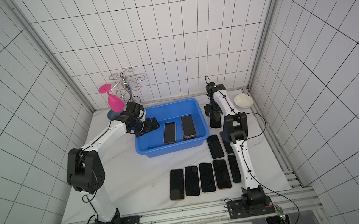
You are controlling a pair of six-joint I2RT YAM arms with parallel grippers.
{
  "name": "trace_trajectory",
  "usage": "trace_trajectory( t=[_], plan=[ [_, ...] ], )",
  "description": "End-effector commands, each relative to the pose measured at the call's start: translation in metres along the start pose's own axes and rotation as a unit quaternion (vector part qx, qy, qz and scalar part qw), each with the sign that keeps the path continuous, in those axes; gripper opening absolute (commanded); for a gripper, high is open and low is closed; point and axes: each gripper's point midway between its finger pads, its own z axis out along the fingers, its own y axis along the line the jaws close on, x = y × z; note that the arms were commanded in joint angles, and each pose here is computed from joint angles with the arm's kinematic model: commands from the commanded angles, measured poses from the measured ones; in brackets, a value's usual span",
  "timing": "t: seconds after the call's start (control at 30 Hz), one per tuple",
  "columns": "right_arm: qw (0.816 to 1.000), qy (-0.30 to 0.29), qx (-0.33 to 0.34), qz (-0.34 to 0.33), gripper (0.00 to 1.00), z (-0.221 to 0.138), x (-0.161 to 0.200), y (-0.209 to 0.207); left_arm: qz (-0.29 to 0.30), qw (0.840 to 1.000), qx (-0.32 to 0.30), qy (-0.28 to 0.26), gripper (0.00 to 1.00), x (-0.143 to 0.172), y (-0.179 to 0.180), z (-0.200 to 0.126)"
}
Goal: Take the phone out of the storage box
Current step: Place the phone at the center of the board.
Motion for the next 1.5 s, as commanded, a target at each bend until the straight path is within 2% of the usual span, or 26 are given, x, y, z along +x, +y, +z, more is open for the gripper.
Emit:
trace_trajectory(
  t=[0.0,0.13,0.3,0.43,0.57,0.93,1.33,1.47],
  plan=[
    [0.999,0.011,-0.015,0.028,0.91,-0.010,0.008,-0.012,-0.004,1.000,-0.013,-0.003,0.98,0.002,0.008,-0.005],
    [0.997,0.017,-0.053,0.051,0.94,-0.012,0.011,0.004,-0.006,1.000,-0.013,-0.004,0.98,0.001,0.007,-0.005],
    [0.996,0.059,-0.043,0.052,0.94,0.009,0.031,0.003,-0.007,1.000,-0.014,-0.002,0.98,0.003,0.008,-0.004],
    [0.995,0.083,-0.033,0.040,0.88,0.019,0.042,-0.001,-0.006,1.000,-0.017,0.002,0.98,0.009,0.011,-0.004],
    [0.995,0.097,-0.008,0.032,0.82,0.022,0.051,-0.014,-0.006,1.000,-0.019,0.006,0.98,0.012,0.014,-0.002],
    [0.993,0.110,0.020,0.029,0.81,0.022,0.066,-0.040,-0.005,1.000,-0.016,0.008,0.98,0.013,0.013,-0.001],
    [0.993,0.107,0.038,0.019,0.86,0.022,0.073,-0.048,-0.003,1.000,-0.012,0.014,0.98,0.015,0.013,0.002],
    [0.994,0.096,0.039,0.023,0.93,0.017,0.068,-0.049,-0.004,1.000,-0.007,0.017,0.98,0.016,0.011,0.003]
  ],
)
